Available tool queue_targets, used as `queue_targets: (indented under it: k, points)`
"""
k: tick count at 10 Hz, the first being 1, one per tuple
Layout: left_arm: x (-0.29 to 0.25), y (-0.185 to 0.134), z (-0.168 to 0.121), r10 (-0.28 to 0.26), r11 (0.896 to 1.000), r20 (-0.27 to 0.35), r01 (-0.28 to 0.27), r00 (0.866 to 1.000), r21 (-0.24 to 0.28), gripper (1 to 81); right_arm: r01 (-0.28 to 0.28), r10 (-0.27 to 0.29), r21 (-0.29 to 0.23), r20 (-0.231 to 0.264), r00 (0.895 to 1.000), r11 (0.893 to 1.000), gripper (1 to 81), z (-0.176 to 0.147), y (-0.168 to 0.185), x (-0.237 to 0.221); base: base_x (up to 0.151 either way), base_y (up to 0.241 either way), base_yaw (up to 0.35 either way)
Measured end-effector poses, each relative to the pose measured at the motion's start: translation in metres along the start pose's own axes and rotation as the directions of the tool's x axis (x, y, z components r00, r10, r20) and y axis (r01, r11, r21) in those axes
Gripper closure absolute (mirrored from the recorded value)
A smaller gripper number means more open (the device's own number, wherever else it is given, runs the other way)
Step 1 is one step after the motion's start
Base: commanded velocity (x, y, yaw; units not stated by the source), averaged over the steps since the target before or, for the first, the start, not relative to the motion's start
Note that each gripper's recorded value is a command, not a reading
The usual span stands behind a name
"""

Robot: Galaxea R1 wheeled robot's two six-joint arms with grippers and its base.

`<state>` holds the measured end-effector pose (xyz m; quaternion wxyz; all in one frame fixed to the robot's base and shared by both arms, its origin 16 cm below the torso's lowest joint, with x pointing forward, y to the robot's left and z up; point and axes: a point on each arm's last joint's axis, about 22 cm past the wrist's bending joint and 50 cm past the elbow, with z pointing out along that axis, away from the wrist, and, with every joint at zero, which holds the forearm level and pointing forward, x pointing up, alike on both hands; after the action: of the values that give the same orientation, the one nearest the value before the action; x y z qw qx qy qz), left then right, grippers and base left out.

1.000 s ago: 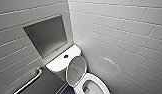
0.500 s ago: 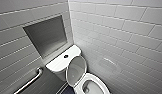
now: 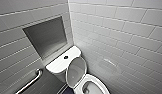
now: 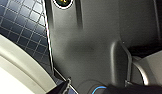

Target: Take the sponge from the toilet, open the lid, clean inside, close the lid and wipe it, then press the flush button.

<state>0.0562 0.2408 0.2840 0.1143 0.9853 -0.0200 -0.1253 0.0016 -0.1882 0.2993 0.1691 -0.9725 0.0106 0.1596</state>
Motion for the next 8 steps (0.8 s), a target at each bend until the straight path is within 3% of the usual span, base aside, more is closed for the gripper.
queue_targets:
  k: [2, 8]
  points:
    - [0.019, -0.003, -0.002, 0.001, 1.000, -0.027, -0.001, 1.000, 0.003, 1.0, 0.004, -0.004, 0.008, -0.031, 1.000, 1.000, 81.1, -0.001, -0.001, 0.022, 0.096, 0.000, 0.000]
    - [0.015, -0.002, -0.002, -0.003, 1.000, -0.022, 0.003, 1.000, 0.002, 1.0, 0.003, -0.003, 0.006, -0.031, 1.000, 1.000, 81.1, -0.002, 0.003, 0.020, 0.107, 0.000, 0.000]
